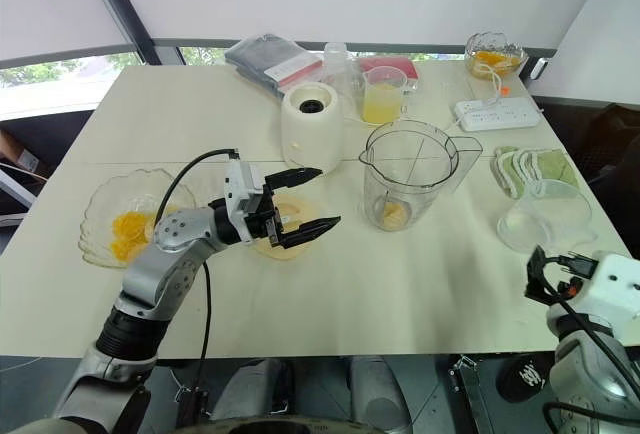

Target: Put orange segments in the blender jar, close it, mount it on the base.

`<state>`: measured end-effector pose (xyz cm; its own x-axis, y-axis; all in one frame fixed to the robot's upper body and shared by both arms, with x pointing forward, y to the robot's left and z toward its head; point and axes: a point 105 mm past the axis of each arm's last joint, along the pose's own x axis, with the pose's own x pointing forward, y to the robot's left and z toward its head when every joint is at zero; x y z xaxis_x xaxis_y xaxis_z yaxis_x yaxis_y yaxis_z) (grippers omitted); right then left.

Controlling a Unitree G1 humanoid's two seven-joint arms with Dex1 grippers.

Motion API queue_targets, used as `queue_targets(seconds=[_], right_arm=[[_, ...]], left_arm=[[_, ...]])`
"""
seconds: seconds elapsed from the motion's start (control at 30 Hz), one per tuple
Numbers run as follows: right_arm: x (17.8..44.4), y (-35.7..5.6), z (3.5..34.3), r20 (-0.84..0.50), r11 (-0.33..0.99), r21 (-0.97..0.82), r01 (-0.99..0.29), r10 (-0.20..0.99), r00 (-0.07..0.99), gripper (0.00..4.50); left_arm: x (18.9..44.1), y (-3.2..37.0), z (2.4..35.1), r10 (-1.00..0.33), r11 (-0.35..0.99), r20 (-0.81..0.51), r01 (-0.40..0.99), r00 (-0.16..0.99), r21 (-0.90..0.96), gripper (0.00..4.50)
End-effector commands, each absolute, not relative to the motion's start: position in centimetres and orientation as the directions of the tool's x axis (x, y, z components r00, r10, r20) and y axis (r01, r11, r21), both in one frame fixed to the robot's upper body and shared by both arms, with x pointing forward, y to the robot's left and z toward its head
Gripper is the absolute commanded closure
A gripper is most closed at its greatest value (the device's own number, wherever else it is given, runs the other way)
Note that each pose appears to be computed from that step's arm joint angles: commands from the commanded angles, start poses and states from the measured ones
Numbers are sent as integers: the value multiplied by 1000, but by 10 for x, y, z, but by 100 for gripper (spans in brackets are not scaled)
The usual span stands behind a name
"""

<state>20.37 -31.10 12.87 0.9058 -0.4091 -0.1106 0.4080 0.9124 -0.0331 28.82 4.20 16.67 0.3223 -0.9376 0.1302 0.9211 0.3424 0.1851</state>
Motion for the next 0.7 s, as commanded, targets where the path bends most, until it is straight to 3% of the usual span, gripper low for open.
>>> queue_targets(seconds=[0.03, 0.27, 0.4, 0.7], right_arm=[[210, -289, 149, -53, 942, -13, 334, -335, 941, 2], [236, -269, 154, -30, 969, -26, 247, -248, 968, 2], [240, -249, 149, -50, 990, -30, 141, -142, 989, 2], [224, -198, 160, -84, 958, -7, -286, 284, 955, 2]], left_arm=[[291, 42, 178, -935, 347, 160, 913, 317, 214, 0], [297, 43, 180, -936, 348, 138, 910, 323, 228, 0], [299, 52, 180, -941, 338, 87, 911, 327, 235, 0], [316, 103, 191, -943, 257, -143, 931, 300, 260, 0]])
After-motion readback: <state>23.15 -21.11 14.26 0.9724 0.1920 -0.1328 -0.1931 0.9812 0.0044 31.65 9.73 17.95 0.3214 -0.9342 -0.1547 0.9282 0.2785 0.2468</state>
